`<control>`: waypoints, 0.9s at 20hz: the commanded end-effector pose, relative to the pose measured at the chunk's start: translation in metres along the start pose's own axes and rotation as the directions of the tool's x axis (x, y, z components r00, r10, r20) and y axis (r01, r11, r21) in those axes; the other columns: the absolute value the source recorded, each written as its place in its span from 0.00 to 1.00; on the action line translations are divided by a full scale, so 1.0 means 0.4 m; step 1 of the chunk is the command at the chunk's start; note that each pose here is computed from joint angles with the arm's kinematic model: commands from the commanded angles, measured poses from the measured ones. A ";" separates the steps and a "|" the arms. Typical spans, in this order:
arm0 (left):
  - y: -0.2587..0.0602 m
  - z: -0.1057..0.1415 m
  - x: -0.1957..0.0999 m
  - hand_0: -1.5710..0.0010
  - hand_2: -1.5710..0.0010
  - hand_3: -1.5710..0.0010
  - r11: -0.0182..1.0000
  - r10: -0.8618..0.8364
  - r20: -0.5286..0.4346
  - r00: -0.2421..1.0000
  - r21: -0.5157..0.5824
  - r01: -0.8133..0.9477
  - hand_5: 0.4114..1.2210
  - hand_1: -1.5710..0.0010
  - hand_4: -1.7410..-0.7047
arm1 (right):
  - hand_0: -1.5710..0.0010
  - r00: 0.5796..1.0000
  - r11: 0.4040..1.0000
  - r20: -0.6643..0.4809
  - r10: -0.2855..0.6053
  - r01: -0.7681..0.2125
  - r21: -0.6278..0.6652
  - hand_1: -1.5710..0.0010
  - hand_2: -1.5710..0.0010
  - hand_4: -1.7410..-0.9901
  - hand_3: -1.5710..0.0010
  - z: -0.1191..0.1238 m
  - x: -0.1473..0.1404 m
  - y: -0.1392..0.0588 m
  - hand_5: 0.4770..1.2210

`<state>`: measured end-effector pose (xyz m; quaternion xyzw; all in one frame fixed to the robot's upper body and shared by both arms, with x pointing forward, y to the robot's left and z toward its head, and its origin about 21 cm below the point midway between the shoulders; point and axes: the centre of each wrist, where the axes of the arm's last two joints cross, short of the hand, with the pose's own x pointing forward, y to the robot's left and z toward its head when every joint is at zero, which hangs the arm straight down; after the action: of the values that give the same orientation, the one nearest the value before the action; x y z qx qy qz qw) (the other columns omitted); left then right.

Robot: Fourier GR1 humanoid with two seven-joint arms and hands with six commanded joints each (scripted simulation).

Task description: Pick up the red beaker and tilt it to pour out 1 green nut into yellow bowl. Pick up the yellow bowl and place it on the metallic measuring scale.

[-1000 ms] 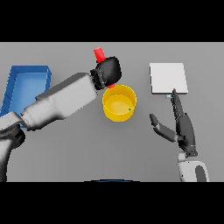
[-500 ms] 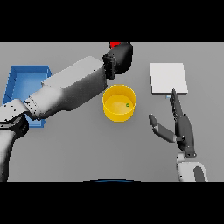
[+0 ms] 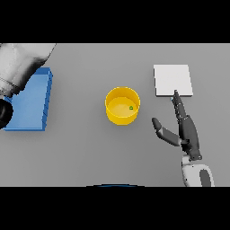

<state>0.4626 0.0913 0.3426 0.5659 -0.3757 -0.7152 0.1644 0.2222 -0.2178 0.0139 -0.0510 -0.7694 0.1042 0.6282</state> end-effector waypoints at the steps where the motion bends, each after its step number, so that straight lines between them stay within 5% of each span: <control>1: -0.016 0.013 -0.063 0.00 0.00 0.04 0.989 0.150 -0.044 0.988 -0.001 -0.150 1.00 0.00 0.01 | 1.00 1.000 1.000 -0.003 0.009 -0.009 0.007 1.00 1.00 0.85 1.00 -0.007 -0.001 0.000 0.13; 4: -0.141 0.055 -0.208 0.00 0.00 0.03 0.824 0.560 -0.174 0.810 0.016 -0.567 1.00 0.00 0.00 | 1.00 1.000 1.000 -0.011 -0.006 0.006 0.016 1.00 1.00 0.83 1.00 -0.008 -0.004 0.008 0.14; 8: -0.350 0.114 -0.280 0.00 0.00 0.01 0.548 0.818 -0.290 0.496 0.136 -0.825 1.00 0.00 0.00 | 1.00 0.999 0.999 -0.010 0.034 -0.034 0.021 1.00 1.00 0.82 1.00 -0.018 -0.005 0.007 0.17; 11: -0.494 0.138 -0.246 0.00 0.00 0.01 0.451 0.832 -0.452 0.321 0.217 -0.866 1.00 0.00 0.00 | 1.00 0.999 0.998 0.002 0.044 -0.044 0.038 1.00 1.00 0.80 1.00 -0.024 -0.009 0.002 0.20; 18: -0.717 0.225 -0.143 0.00 0.00 0.00 0.159 0.837 -0.539 -0.098 0.410 -0.898 1.00 0.00 0.00 | 1.00 1.000 0.998 -0.007 0.026 -0.025 0.051 1.00 1.00 0.82 1.00 -0.016 -0.015 -0.005 0.25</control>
<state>0.4505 0.3516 0.1803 0.3866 -0.5280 -0.1859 0.7330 0.2296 -0.2204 0.0095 -0.0455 -0.7631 0.1315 0.6311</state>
